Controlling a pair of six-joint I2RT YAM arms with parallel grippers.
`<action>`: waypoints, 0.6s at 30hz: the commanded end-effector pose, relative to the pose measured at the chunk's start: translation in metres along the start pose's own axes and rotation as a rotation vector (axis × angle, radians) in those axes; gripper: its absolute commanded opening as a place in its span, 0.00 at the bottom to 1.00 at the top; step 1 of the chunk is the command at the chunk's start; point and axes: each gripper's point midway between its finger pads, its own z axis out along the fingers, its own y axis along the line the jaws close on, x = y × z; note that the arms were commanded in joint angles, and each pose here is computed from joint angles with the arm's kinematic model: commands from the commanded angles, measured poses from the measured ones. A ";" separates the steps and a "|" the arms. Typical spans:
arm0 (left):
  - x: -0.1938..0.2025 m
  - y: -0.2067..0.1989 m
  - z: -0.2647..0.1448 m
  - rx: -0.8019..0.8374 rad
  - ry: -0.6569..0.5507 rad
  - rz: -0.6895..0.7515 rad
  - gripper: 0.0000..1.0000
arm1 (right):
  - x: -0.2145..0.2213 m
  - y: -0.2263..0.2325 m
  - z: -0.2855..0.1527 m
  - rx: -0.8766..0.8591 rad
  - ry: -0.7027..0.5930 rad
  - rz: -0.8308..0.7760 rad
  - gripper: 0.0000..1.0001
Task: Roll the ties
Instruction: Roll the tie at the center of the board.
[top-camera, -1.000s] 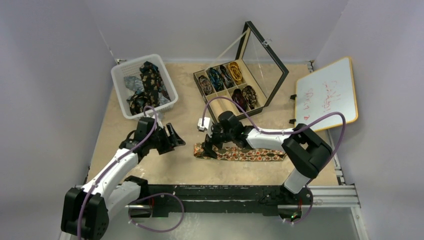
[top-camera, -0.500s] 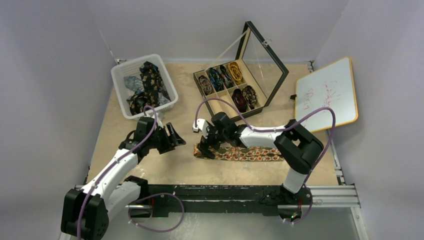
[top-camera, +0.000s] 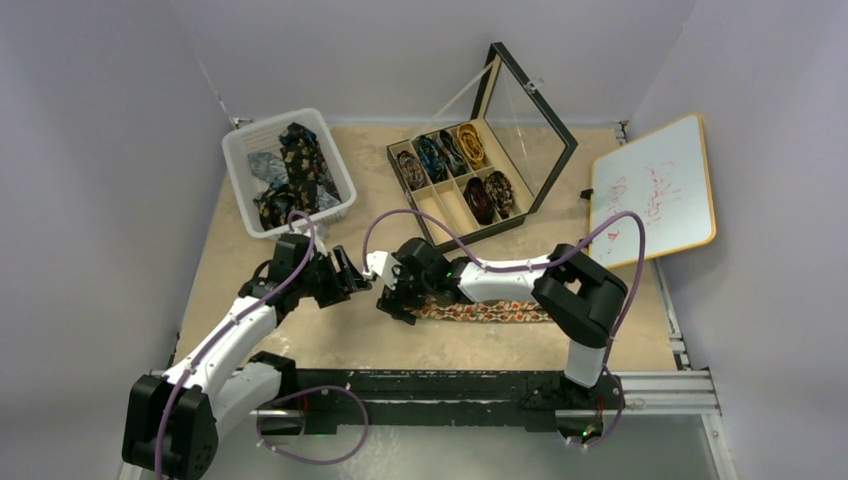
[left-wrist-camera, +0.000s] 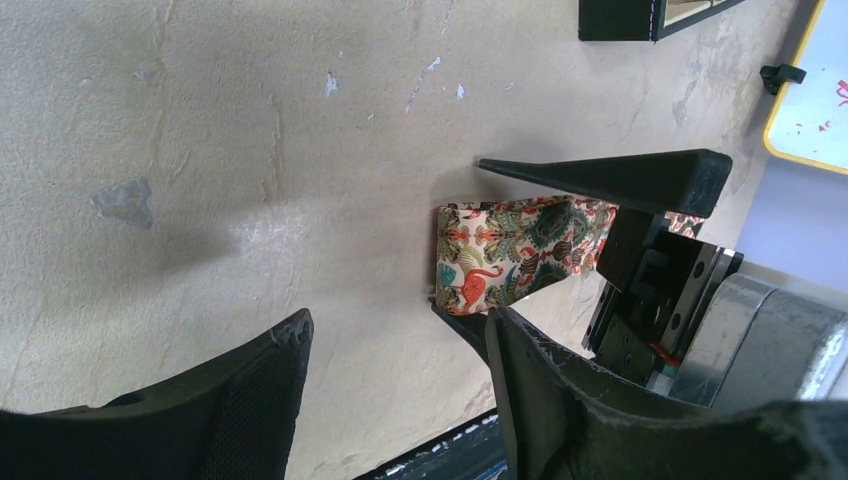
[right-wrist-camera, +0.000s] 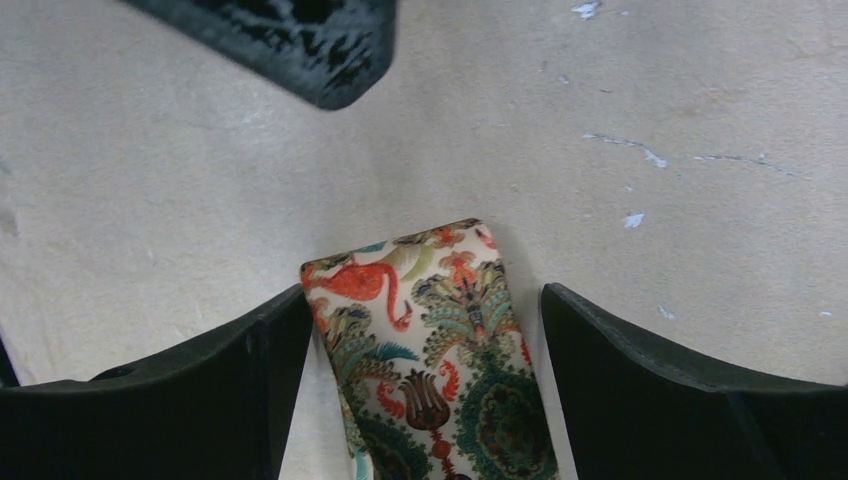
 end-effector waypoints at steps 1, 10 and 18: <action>-0.007 -0.008 -0.002 0.032 -0.019 0.031 0.62 | 0.021 -0.016 0.000 0.086 0.115 -0.024 0.84; -0.006 -0.007 0.001 0.033 -0.007 0.033 0.61 | 0.054 -0.007 -0.019 0.046 0.245 -0.074 0.90; -0.005 -0.006 0.002 0.034 0.000 0.032 0.61 | 0.058 -0.010 -0.015 0.061 0.279 -0.044 0.62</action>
